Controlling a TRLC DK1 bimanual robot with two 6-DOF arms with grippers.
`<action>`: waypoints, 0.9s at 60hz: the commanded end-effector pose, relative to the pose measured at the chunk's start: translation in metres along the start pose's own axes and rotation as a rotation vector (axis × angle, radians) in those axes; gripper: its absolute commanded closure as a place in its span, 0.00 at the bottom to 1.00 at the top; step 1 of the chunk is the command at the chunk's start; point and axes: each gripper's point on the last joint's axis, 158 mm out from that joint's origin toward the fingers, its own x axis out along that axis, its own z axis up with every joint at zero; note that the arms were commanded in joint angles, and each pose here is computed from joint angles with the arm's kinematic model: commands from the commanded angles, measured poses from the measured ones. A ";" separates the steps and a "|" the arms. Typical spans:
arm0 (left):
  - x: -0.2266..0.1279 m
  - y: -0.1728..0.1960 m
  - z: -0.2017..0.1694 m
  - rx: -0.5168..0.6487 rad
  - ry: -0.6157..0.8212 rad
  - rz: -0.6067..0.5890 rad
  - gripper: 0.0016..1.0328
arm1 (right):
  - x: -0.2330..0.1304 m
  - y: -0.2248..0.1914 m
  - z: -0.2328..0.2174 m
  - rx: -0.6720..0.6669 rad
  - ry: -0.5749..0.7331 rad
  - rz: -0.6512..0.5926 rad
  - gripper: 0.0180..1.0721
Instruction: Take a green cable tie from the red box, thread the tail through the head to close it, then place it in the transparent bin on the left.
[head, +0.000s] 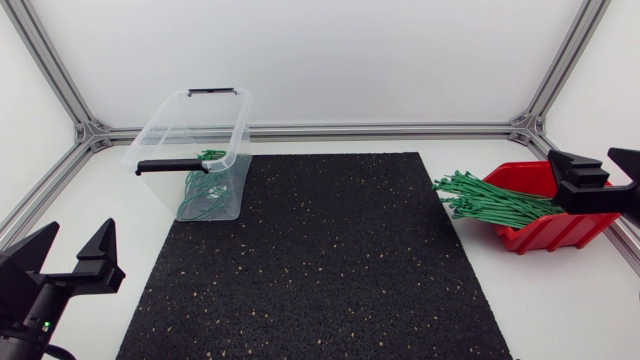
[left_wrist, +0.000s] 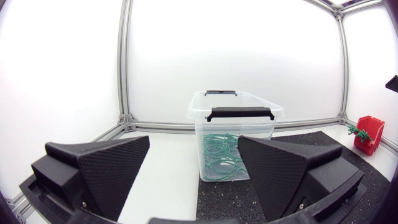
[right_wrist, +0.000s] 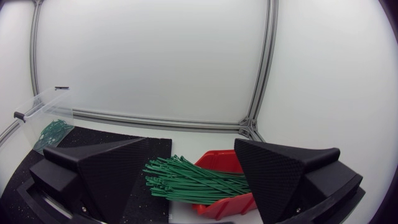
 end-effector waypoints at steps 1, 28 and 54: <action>0.001 0.000 -0.022 -0.006 0.045 -0.002 0.04 | 0.009 -0.008 0.007 -0.048 0.064 -0.012 0.05; 0.001 0.000 -0.022 -0.006 0.045 0.001 0.04 | 0.046 -0.003 -0.042 -0.354 0.430 0.247 0.12; 0.001 0.000 -0.022 -0.006 0.045 0.001 0.04 | 0.047 0.007 -0.124 -0.742 0.542 0.482 0.14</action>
